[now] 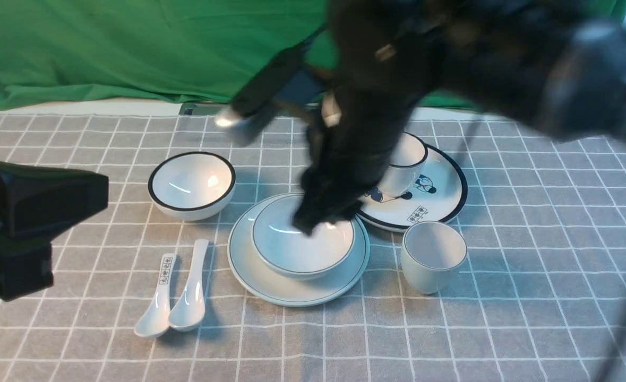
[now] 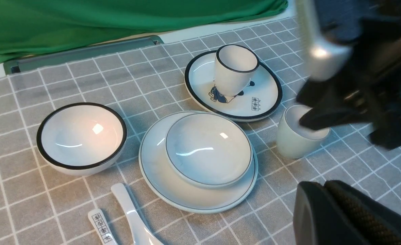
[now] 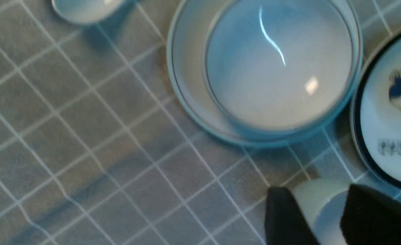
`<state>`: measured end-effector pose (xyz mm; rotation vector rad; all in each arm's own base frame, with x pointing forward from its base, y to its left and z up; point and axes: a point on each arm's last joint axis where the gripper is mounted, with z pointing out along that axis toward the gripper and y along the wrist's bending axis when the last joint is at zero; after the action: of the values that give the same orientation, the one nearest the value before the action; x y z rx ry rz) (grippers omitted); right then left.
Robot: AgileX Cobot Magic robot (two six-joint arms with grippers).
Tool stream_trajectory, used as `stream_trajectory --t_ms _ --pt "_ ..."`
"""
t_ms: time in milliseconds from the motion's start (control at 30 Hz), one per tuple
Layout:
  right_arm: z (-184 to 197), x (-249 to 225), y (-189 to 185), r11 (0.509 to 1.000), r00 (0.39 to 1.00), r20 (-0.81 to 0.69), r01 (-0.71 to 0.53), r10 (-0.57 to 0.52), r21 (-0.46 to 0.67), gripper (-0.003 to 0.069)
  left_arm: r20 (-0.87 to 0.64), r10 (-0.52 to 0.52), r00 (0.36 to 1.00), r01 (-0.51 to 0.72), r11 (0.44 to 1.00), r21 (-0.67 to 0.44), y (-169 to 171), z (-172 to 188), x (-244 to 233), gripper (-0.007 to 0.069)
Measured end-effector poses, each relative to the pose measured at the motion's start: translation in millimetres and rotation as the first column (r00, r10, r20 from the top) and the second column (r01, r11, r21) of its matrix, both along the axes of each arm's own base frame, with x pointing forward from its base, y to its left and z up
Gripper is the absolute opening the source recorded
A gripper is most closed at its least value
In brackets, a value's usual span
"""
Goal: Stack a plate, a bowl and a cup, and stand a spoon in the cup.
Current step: Use the right arm to grab a blue teacup
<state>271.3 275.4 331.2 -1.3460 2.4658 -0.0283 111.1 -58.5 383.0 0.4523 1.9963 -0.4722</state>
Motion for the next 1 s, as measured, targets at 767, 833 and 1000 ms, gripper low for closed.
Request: stream_trajectory --t_ms 767,833,1000 --pt "-102 32 -58 0.971 0.965 -0.141 0.231 -0.219 0.067 0.0464 0.003 -0.009 1.0 0.009 1.0 0.014 0 0 0 0.001" --pt "-115 40 -58 0.969 0.962 -0.147 0.24 -0.23 0.059 0.0464 0.003 -0.009 1.0 0.009 1.0 0.014 0 0 0 0.001" --pt "-139 51 -61 0.966 0.954 -0.169 0.256 -0.248 0.027 0.0436 0.004 -0.01 1.0 0.01 1.0 0.016 0 0 0 0.001"
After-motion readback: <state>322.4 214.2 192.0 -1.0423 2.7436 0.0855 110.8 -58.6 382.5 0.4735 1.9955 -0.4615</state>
